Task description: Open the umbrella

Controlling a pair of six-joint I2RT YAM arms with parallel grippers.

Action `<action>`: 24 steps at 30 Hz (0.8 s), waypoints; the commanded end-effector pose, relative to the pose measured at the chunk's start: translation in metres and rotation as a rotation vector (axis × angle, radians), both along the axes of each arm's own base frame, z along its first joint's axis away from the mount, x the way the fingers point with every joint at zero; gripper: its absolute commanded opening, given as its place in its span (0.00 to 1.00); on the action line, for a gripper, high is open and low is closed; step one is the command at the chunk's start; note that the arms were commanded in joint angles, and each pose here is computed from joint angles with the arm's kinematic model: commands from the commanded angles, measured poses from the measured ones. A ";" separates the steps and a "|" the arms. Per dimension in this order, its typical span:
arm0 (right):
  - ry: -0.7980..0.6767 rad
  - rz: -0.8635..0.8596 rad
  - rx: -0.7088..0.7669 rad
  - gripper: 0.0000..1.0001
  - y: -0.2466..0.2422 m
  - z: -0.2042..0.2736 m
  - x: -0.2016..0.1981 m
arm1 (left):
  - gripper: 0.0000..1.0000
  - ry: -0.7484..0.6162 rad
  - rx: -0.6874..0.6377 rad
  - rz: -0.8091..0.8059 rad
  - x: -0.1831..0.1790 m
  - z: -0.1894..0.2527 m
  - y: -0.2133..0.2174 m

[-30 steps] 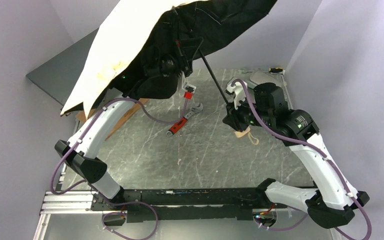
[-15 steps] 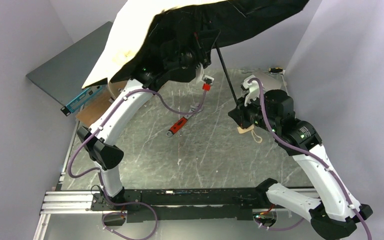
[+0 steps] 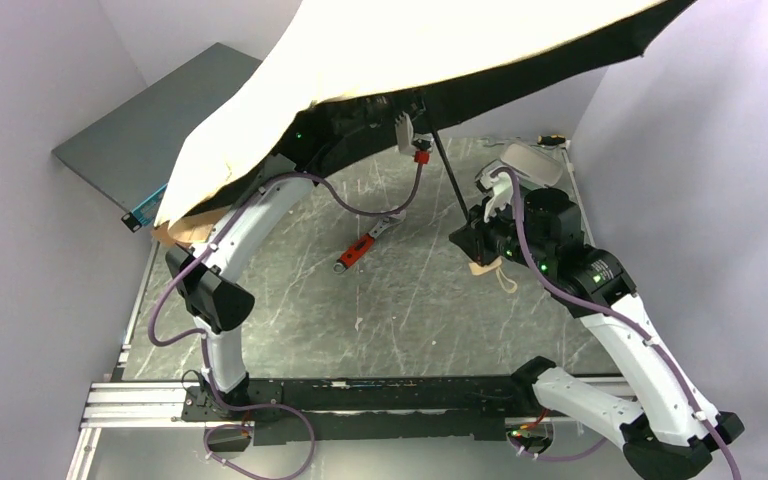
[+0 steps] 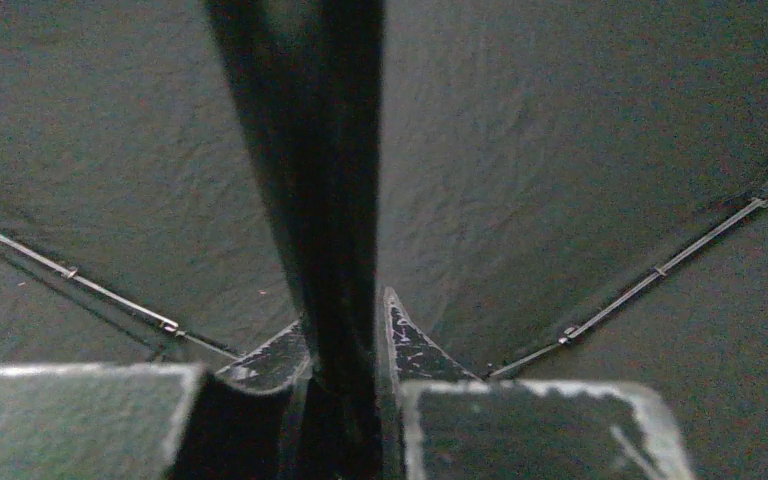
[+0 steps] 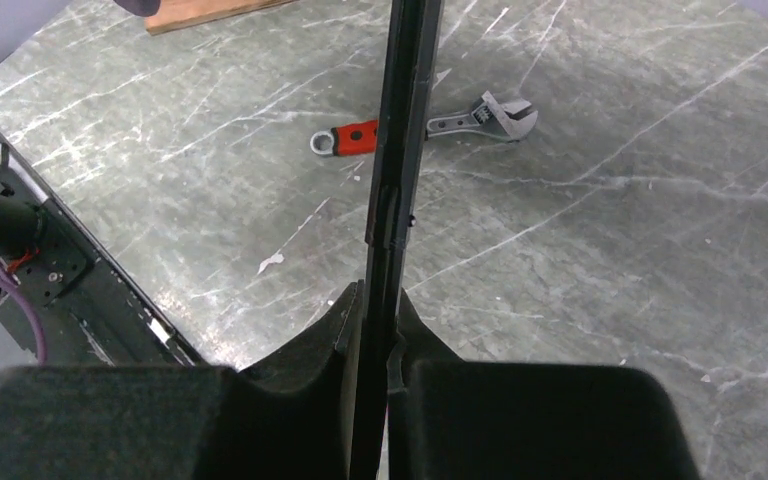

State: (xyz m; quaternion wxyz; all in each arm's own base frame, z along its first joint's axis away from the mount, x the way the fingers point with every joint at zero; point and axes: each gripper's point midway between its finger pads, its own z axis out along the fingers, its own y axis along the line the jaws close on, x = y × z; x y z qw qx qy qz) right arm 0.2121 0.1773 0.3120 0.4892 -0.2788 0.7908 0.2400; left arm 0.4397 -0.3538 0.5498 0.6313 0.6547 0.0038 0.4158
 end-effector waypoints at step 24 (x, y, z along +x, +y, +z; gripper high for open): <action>0.156 0.444 -0.352 0.00 -0.028 -0.095 -0.091 | 0.05 -0.565 -0.182 1.147 0.026 0.152 0.371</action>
